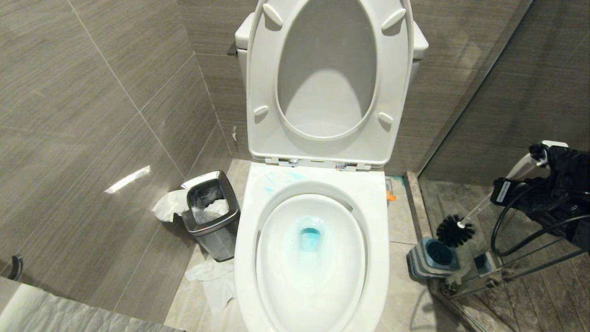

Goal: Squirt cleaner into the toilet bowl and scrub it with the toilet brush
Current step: Put the toilet brush back

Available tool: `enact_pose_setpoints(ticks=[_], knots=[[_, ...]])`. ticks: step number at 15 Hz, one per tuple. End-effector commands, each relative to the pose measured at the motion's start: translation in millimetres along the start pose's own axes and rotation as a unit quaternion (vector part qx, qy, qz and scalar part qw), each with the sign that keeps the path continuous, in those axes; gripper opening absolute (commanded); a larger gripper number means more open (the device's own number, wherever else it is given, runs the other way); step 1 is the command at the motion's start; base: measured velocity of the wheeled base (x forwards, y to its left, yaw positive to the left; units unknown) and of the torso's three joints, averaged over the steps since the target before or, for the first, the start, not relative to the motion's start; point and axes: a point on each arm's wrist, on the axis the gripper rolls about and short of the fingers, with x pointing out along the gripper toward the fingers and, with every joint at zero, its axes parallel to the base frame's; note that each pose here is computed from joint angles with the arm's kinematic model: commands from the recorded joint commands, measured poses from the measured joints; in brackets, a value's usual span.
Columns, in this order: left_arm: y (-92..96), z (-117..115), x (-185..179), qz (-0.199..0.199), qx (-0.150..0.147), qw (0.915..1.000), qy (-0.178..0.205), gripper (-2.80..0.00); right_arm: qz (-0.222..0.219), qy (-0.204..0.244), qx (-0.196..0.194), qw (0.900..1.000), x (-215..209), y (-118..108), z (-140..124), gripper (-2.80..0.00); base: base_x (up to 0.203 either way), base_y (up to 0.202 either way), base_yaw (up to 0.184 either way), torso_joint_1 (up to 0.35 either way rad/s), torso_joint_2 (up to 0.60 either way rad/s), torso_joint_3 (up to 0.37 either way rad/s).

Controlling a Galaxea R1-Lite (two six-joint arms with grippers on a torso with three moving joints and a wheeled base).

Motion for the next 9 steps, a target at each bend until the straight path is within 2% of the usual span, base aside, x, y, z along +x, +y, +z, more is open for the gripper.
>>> enact_pose_setpoints(ticks=[1,6,9], knots=[[0.0,-0.4,0.2,0.0,0.0,1.0,0.002,-2.8,-0.011,0.036,-0.003,0.999,12.9,-5.2,-27.7,-2.8,0.0,0.0,0.0,0.0,0.0,0.0],[0.0,-0.4,0.2,0.001,0.0,1.0,0.002,-2.8,-0.019,0.023,0.0,1.0,26.7,-12.5,-54.6,-2.8,0.0,0.0,0.0,0.0,0.0,0.0],[0.0,-0.4,0.2,0.001,0.0,1.0,0.002,-2.8,-0.022,0.03,-0.001,0.999,33.5,-14.4,-67.4,-2.8,0.0,0.0,0.0,0.0,0.0,0.0]])
